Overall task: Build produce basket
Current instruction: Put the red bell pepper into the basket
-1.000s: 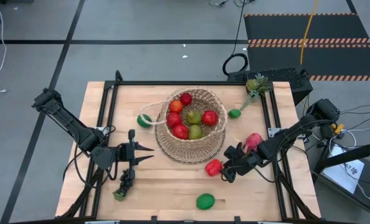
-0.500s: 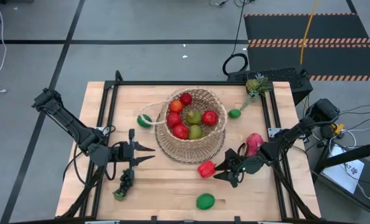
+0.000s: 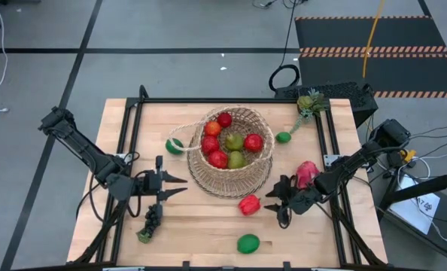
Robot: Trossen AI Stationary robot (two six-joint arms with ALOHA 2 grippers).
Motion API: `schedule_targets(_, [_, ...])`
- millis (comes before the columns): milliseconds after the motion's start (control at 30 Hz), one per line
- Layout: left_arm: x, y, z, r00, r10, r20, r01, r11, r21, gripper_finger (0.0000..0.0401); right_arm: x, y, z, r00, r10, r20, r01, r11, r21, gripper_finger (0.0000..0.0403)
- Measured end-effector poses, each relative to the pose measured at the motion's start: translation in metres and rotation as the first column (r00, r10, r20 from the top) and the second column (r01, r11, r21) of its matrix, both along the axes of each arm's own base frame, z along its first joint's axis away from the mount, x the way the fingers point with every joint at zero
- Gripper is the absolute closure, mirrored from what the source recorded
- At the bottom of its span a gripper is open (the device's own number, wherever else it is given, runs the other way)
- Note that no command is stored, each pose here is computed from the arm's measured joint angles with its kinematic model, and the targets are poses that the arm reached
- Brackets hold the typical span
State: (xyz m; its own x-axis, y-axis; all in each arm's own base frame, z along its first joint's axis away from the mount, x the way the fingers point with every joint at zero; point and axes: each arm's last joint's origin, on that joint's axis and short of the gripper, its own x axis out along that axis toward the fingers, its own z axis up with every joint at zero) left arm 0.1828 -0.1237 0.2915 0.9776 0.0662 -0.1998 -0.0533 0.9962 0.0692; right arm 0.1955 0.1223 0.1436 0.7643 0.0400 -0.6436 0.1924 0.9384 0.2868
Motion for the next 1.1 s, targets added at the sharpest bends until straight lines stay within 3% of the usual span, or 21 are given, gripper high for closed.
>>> schedule_targets(67, [0.001,0.001,0.0,1.0,0.004,0.0,-0.004,1.0,0.0,0.0304,0.001,-0.001,0.001,0.997,0.077,0.021,-0.073,0.988,-0.136,0.0184])
schedule_targets(167, [0.001,0.002,0.0,1.0,0.013,0.0,-0.013,1.0,-0.011,0.0304,0.002,-0.002,0.002,0.98,0.199,0.011,-0.184,0.924,-0.337,0.0184])
schedule_targets(267, [0.001,0.002,0.0,1.0,0.02,0.003,-0.02,0.999,-0.043,0.0304,0.002,-0.002,0.002,0.964,0.267,-0.01,-0.244,0.867,-0.435,0.0184])
schedule_targets(567, [0.001,0.002,0.001,0.999,0.036,0.01,-0.036,0.996,-0.08,0.0304,0.0,-0.007,-0.015,0.956,0.283,-0.072,-0.286,0.852,-0.439,0.0184])
schedule_targets(1100, [0.001,0.002,0.001,0.999,0.038,0.012,-0.037,0.996,-0.078,0.0304,0.02,-0.004,-0.035,0.944,0.33,-0.025,-0.306,0.844,-0.441,0.0188])
